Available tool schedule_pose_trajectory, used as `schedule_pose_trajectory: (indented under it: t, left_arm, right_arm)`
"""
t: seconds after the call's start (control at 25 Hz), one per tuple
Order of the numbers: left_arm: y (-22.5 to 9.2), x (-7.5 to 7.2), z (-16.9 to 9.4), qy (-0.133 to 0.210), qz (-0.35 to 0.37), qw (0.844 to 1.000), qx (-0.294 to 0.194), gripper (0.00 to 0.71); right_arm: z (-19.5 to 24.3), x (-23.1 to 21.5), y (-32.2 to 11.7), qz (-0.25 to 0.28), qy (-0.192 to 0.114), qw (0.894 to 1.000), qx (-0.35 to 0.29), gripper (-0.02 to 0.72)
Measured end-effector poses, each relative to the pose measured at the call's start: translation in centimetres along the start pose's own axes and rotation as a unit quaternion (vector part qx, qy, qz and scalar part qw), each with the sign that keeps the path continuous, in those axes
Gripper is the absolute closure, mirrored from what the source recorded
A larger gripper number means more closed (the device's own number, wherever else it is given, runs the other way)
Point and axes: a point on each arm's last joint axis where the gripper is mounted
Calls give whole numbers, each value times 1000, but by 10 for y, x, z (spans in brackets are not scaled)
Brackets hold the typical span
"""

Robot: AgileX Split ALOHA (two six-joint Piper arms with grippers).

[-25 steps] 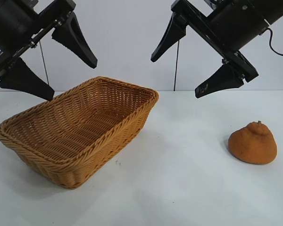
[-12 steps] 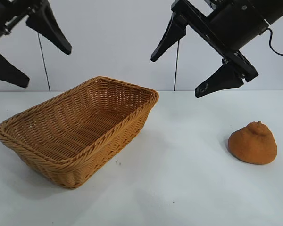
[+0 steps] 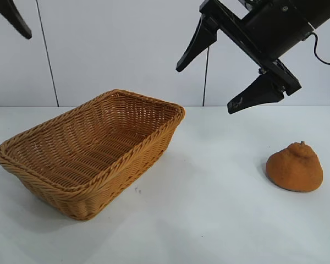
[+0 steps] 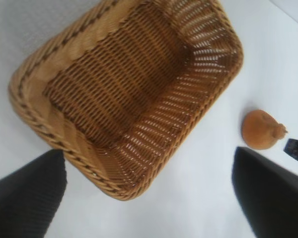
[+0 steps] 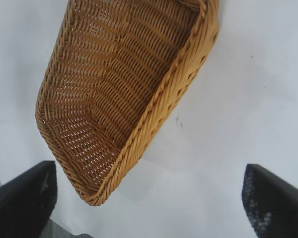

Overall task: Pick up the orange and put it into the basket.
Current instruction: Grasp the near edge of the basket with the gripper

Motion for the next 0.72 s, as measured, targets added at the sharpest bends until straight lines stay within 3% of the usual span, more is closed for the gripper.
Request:
schedule_pose_trajectory:
  t: [0.24,0.48,0.72]
  left_arm:
    - [-15,15,17,30,-72,997,20,67]
    - [-30,2,32,34,-98,995,-4,67]
    - [-31,9,66,95,-138,986,2,67]
  right_arm:
    - [0,0,0,0,0,1000,-2,10]
    - [0,0,1,3,0,1000,-4,10]
    - [0,0,1,6,1,1000,-4,10]
Point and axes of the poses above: a point on each arm's last joint axis where the gripper is mounted, z pointing out along that axis toward the gripper, x along the wrist's bending axis when the last joint is at zero, y = z × x, and after that the axes turned 4 degrees about z, right-handed
